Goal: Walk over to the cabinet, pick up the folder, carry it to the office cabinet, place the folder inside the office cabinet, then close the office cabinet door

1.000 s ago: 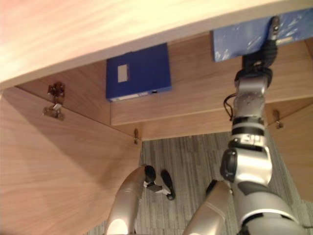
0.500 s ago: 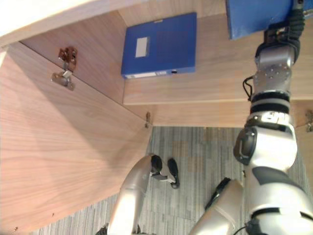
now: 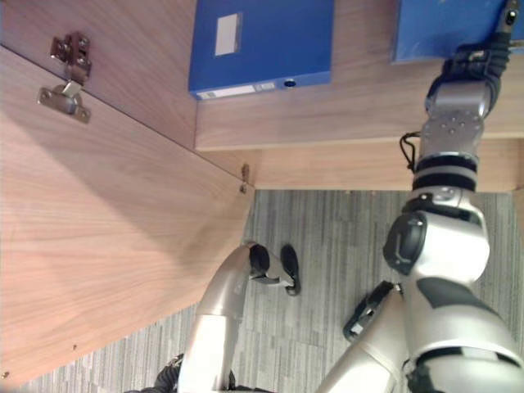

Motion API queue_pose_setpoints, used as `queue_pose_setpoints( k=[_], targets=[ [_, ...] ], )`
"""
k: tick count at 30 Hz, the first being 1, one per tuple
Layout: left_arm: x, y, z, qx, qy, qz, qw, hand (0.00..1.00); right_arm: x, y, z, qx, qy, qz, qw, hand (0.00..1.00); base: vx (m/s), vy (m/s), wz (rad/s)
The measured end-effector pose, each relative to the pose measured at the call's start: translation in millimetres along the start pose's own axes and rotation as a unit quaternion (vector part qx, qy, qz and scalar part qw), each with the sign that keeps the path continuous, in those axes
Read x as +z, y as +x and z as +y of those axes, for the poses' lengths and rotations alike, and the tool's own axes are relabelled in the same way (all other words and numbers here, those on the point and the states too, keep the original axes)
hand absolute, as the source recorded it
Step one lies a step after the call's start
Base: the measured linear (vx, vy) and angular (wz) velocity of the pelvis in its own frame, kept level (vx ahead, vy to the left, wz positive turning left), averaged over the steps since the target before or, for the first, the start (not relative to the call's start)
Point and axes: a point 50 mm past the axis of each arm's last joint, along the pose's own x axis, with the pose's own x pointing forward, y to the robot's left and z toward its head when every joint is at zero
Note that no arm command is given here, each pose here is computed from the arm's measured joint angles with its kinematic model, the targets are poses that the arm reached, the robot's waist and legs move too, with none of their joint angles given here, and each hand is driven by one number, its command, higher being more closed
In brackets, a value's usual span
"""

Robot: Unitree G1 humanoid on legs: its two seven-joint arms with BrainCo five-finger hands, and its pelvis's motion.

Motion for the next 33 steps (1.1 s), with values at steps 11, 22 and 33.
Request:
queue_pose_setpoints(
  k=[11, 22, 33],
  targets=[
    [12.7, 5.4, -0.2, 0.017, -0.036, -0.010, 0.999, 0.00, 13.9, -2.8, 16.3, 0.053, -0.018, -0.022, 0.998, 0.00, 0.03, -0.026, 0.00],
    [16.2, 5.5, 3.0, 0.010, -0.029, -0.024, 0.999, 0.00, 2.6, 2.6, 9.0, 0.094, -0.495, -0.035, 0.863, 0.00, 0.03, -0.048, -0.03],
    [19.4, 5.8, 5.0, -0.016, -0.021, -0.031, 0.999, 0.00, 19.0, 6.1, -7.1, 0.094, -0.766, -0.064, 0.633, 0.00, 0.01, -0.037, -0.01]
  ],
)
